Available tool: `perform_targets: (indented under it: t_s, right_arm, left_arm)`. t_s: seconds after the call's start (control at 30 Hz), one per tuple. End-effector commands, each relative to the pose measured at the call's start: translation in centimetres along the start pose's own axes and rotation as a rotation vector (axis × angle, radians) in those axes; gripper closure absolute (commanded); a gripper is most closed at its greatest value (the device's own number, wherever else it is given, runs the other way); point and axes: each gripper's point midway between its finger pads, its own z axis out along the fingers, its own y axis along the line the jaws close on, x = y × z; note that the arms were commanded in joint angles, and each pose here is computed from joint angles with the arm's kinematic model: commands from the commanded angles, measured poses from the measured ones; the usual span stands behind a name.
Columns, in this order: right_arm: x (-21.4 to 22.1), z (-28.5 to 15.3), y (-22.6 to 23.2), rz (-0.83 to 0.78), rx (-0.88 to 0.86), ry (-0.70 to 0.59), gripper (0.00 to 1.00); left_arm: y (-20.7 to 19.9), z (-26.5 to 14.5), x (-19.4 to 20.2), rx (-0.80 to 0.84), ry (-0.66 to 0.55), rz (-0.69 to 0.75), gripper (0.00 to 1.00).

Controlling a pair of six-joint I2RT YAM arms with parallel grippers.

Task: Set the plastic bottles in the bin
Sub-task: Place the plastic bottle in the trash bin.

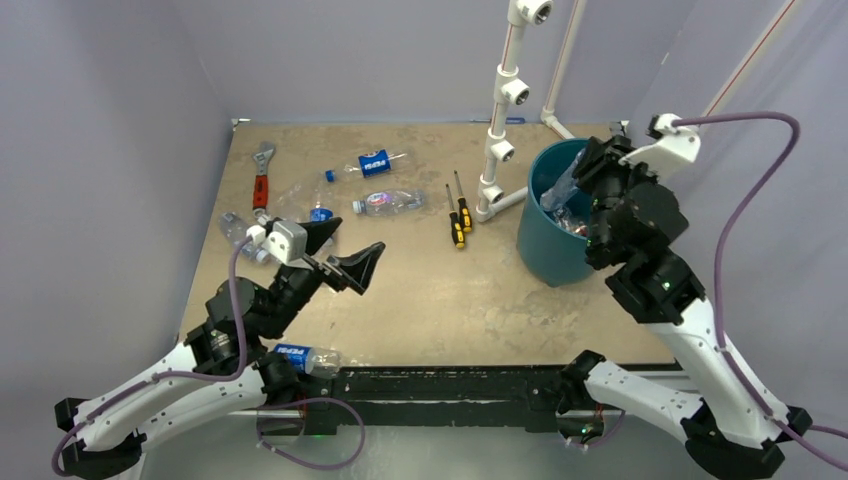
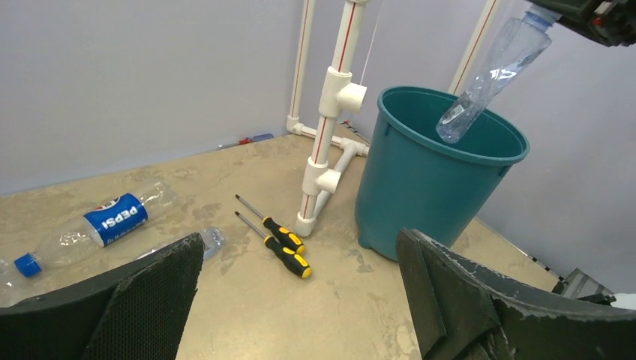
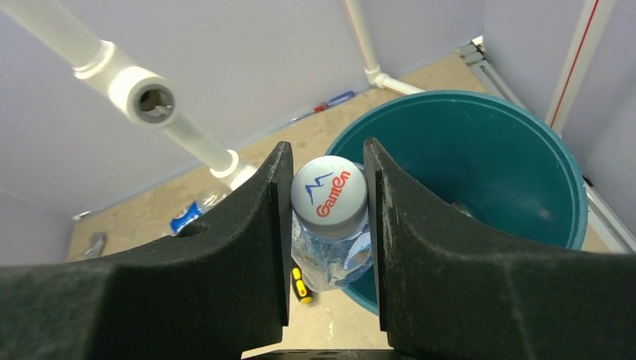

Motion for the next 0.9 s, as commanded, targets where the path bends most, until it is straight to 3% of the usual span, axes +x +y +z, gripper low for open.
perform_targets:
  t_s: [0.0, 0.33, 0.4, 0.5, 0.57, 0.67, 0.77, 0.87]
  right_arm:
    - [1.5, 1.1, -1.1, -0.020, 0.108, -0.001, 1.00]
    - [7.0, 3.1, -2.6, -0.008, 0.122, 0.120, 1.00]
    - [7.8, 3.0, -2.5, -0.013, 0.100, 0.147, 0.86]
    - [7.8, 2.5, -2.2, -0.011, 0.063, 0.160, 0.41]
    - [7.4, 2.1, -2.0, -0.002, 0.040, 0.168, 0.27]
    - [6.5, 1.5, -1.7, 0.023, 0.006, 0.174, 0.18]
    - [5.1, 0.5, -0.8, 0.056, -0.065, 0.177, 0.15]
    - [3.2, -1.0, 1.5, 0.072, -0.248, 0.144, 0.16]
  left_arm:
    - [-0.1, 0.2, 0.1, -0.008, 0.008, -0.028, 0.01]
    - [-0.4, 0.0, 0.0, 0.010, 0.011, -0.040, 0.01]
    - [-0.4, 0.0, 0.1, 0.012, 0.018, -0.042, 0.01]
    - [-0.2, -0.2, 0.8, 0.000, 0.052, -0.033, 0.01]
    - [0.0, -0.2, 0.7, -0.010, 0.050, -0.032, 0.01]
    - [0.1, -0.2, 0.6, -0.017, 0.047, -0.032, 0.01]
    - [0.2, -0.1, 0.9, -0.022, 0.056, -0.029, 0.01]
    - [0.4, -0.1, 1.0, -0.037, 0.059, -0.028, 0.01]
